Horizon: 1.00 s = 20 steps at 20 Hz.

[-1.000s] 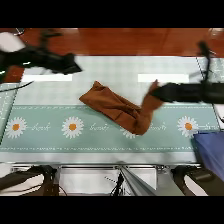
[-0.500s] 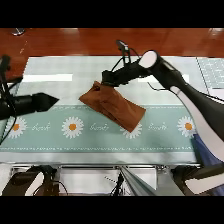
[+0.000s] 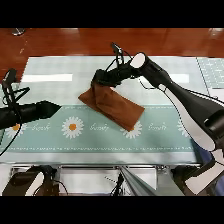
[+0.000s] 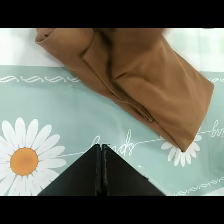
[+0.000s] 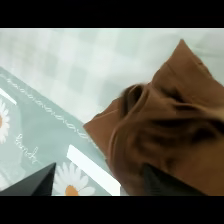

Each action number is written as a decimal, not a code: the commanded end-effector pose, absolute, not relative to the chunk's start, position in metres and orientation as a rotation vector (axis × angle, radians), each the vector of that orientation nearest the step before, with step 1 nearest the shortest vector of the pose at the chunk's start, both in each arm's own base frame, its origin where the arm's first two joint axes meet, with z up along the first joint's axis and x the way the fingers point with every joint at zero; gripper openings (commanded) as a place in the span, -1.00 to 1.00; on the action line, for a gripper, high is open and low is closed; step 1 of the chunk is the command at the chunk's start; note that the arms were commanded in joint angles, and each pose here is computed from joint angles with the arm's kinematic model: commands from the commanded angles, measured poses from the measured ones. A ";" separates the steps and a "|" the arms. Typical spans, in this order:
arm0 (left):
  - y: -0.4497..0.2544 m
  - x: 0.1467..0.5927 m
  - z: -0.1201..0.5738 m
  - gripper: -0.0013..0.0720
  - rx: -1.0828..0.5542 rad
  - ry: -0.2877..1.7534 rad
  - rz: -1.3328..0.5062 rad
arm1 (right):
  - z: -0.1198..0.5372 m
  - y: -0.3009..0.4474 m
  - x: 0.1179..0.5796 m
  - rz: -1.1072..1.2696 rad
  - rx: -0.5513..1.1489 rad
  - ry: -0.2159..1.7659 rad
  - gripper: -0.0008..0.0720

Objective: Fold the shirts.

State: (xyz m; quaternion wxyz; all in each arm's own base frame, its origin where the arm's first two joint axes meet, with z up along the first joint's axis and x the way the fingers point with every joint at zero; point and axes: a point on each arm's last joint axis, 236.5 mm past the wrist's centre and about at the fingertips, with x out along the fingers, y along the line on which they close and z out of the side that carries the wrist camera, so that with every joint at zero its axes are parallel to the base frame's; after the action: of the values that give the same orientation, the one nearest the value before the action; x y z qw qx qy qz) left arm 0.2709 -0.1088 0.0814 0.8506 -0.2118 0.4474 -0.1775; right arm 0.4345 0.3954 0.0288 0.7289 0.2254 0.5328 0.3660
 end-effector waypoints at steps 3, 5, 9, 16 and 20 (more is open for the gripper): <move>-0.104 0.281 0.077 -0.91 -0.458 0.930 -0.349 | 0.033 0.356 0.391 0.931 0.341 1.342 0.75; -0.104 0.283 0.077 -0.91 -0.459 0.926 -0.345 | 0.045 0.284 0.394 0.792 0.218 1.383 0.75; -0.104 0.283 0.077 -0.91 -0.459 0.926 -0.345 | 0.087 0.144 0.390 0.397 0.092 1.226 0.75; -0.104 0.283 0.077 -0.91 -0.460 0.927 -0.346 | -0.043 0.112 0.265 0.007 0.868 0.983 0.75; -0.104 0.283 0.076 -0.91 -0.470 0.932 -0.341 | -0.062 0.145 0.252 0.080 0.977 1.055 0.75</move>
State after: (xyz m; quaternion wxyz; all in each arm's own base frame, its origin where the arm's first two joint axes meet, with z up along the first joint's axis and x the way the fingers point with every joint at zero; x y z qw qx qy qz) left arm 0.2828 -0.1043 0.0768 0.8544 -0.2197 0.4413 -0.1644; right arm 0.2610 0.1359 -0.0446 0.7772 0.3800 0.4997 0.0430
